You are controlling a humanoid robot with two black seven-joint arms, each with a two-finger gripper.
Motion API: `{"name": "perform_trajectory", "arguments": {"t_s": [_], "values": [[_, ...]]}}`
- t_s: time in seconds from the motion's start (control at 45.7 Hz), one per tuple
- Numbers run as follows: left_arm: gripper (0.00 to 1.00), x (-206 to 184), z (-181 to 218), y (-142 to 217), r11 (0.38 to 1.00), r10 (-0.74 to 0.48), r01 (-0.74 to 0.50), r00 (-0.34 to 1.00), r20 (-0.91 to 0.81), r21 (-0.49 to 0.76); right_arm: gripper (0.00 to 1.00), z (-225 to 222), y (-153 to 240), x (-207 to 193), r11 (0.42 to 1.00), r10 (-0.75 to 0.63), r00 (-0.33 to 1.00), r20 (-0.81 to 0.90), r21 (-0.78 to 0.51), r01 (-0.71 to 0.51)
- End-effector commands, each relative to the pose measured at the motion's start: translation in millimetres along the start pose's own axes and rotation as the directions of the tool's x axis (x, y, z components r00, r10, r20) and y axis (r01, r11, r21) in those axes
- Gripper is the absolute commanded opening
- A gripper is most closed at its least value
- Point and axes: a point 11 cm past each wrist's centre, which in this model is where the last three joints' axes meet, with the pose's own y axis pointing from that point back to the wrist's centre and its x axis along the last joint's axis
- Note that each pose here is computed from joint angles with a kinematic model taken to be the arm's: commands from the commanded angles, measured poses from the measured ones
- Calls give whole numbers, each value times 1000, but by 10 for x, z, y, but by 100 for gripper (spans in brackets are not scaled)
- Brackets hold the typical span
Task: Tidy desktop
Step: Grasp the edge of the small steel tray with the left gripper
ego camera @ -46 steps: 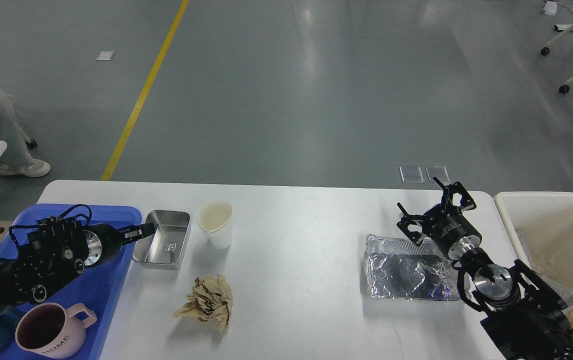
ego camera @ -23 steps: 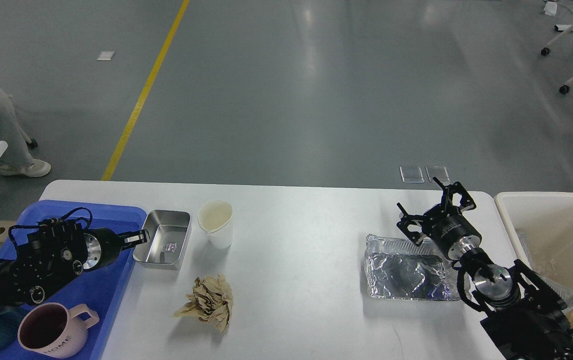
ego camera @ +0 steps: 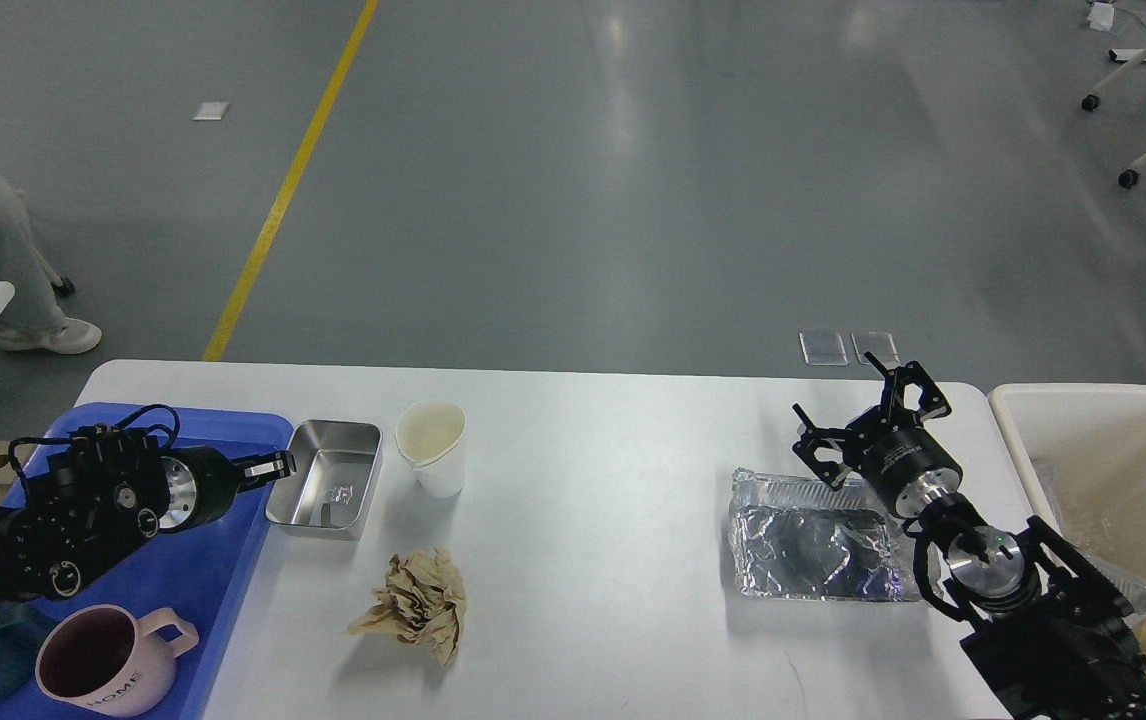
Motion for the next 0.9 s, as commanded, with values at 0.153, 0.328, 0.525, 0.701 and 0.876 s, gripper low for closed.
{"name": "perform_trajectory", "arguments": {"t_s": [0.153,0.328,0.525,0.701,0.876], "values": [[27,-30,6,-13,1000,-8,8,1000,1,1,100,-1,11,16,1000,4,1000,-1,0,-4],[19,-83,4,-27,1000,-19,19,1000,0,1,100,3,11,16,1000,4,1000,-1,-2,-4],[4,-94,17,-31,1000,-25,25,1000,1,-3,100,3,11,16,1000,4,1000,-1,-2,-4],[1,-62,25,-22,1000,-20,20,1000,2,-6,100,0,8,14,1000,4,1000,-2,-1,-4],[0,-50,33,-8,999,-42,42,999,8,-7,100,6,-5,-1,1000,4,1000,-7,-5,-4]]}}
